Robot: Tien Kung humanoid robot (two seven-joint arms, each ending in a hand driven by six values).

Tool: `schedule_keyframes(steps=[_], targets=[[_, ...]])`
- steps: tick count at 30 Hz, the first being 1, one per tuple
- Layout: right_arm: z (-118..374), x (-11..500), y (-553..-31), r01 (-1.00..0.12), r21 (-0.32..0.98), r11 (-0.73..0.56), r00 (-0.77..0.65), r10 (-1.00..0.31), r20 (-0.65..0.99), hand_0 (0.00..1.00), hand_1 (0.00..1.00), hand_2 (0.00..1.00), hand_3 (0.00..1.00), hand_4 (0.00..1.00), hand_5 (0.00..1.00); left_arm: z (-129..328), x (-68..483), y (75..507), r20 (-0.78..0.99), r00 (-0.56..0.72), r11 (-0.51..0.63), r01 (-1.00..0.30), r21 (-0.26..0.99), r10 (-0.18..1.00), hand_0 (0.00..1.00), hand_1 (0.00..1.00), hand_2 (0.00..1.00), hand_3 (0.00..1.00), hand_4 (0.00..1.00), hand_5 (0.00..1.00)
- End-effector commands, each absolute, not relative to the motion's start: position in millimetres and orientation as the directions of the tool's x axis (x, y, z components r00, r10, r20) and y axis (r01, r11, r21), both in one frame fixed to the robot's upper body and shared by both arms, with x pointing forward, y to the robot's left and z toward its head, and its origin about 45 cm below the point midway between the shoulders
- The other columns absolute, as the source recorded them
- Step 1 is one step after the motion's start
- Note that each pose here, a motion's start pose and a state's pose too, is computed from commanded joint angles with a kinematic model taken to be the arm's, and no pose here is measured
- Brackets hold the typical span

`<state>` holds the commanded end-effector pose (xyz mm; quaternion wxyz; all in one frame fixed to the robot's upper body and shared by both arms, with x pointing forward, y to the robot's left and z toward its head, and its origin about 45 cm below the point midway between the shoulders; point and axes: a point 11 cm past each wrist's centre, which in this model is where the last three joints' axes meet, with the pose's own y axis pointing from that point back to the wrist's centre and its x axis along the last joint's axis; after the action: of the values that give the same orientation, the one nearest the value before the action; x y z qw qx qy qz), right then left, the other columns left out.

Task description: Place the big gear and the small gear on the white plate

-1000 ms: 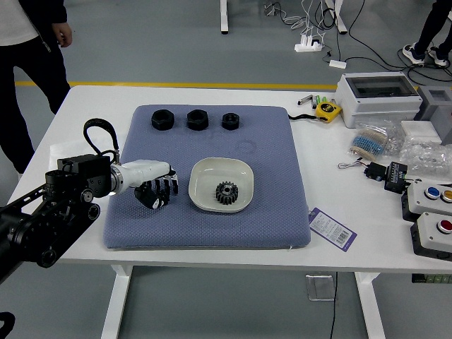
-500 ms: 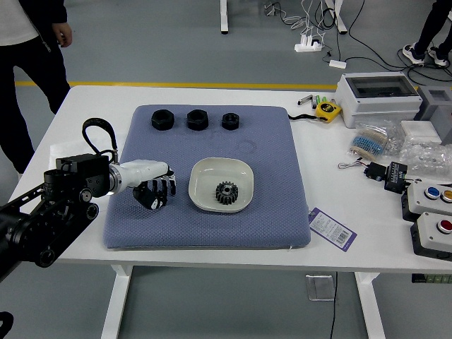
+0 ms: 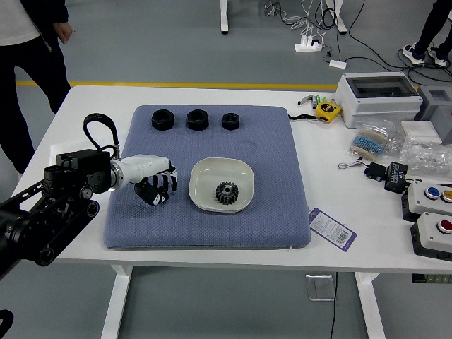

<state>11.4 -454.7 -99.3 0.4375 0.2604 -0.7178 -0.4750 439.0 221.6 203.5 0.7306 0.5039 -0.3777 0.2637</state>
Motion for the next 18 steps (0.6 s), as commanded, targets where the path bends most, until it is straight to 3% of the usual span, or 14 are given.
schedule_keyframes(steps=[18], targets=[[-99, 10, -454, 0.05, 0.909, 0.415, -0.471, -0.793, 0.387, 0.68, 0.674, 0.746, 0.627, 0.822, 0.743, 244, 452, 155, 0.894, 0.446, 0.496, -0.785, 0.371, 0.038, 0.247, 0.369, 0.418, 0.518, 0.591, 0.002]])
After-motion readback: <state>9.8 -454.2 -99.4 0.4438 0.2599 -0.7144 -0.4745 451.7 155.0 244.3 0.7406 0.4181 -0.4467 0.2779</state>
